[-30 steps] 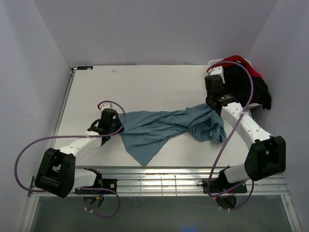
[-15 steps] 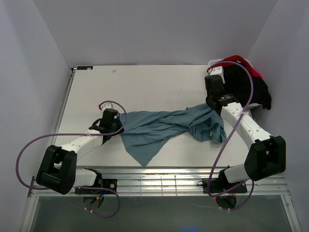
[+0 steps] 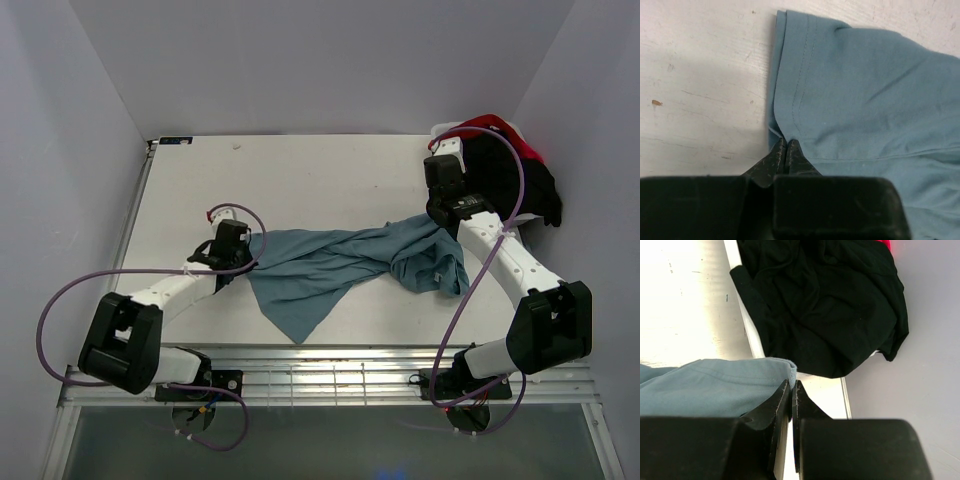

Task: Fold and stack the t-shirts
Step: Flatten out the tshirt

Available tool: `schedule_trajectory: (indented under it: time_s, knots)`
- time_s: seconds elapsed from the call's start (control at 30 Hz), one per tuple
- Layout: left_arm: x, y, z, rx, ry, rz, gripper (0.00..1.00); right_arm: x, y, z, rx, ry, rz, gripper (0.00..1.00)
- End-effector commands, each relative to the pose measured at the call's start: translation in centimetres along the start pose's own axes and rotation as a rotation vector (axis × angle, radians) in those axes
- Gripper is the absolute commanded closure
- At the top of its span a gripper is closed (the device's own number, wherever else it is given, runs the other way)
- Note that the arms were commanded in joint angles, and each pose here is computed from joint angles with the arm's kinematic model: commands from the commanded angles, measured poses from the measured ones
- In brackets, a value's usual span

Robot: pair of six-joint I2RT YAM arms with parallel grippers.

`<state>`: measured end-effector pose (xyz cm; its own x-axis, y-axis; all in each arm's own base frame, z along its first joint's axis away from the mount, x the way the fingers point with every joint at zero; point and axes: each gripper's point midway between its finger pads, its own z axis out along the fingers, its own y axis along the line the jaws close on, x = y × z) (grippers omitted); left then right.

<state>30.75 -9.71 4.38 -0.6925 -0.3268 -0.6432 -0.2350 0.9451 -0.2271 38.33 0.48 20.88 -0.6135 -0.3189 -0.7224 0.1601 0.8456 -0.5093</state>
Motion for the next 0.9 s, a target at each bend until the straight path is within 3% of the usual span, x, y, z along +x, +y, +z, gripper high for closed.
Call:
schedule_trajectory:
  time_s: [0.0,0.13,0.17,0.3,0.5,0.57,0.67,0.73,0.87]
  knots:
    - [-4.2,-0.6,-1.6,-0.016,-0.131,-0.021,0.94,-2.2,-1.1,-1.2,-0.003,-0.054,0.067,0.92]
    - [-11.4,-1.0,-6.0,-0.053,-0.337,-0.056,0.9,-4.4,-1.8,-1.8,-0.009,-0.083,0.087,0.92]
    - [-14.8,-2.0,-8.2,-0.04,-0.418,-0.081,0.9,-5.2,-2.0,-1.9,-0.013,-0.095,0.088,0.92]
    - [-22.7,-3.4,-14.3,-0.029,-0.604,-0.097,0.9,-10.7,-3.9,-3.1,-0.026,-0.185,0.133,0.92]
    - [-31.7,-4.8,-18.9,-0.002,-0.758,-0.09,0.9,-17.1,-7.2,-2.4,-0.046,-0.264,0.229,0.91]
    - [-33.5,-4.6,-19.1,-0.001,-0.769,-0.094,0.9,-19.7,-9.5,-3.0,-0.031,-0.296,0.278,0.91]
    - [-36.1,-5.1,-22.6,0.051,-0.838,-0.105,0.9,-23.2,-12.5,-5.8,-0.034,-0.397,0.351,0.91]
    - [-37.4,-5.3,-26.2,0.091,-0.911,-0.116,0.89,-24.6,-14.0,-7.8,-0.042,-0.46,0.38,0.9]
    - [-38.0,-6.9,-30.7,0.221,-0.943,-0.096,0.89,-25.6,-16.2,-12.0,-0.068,-0.558,0.419,0.89]
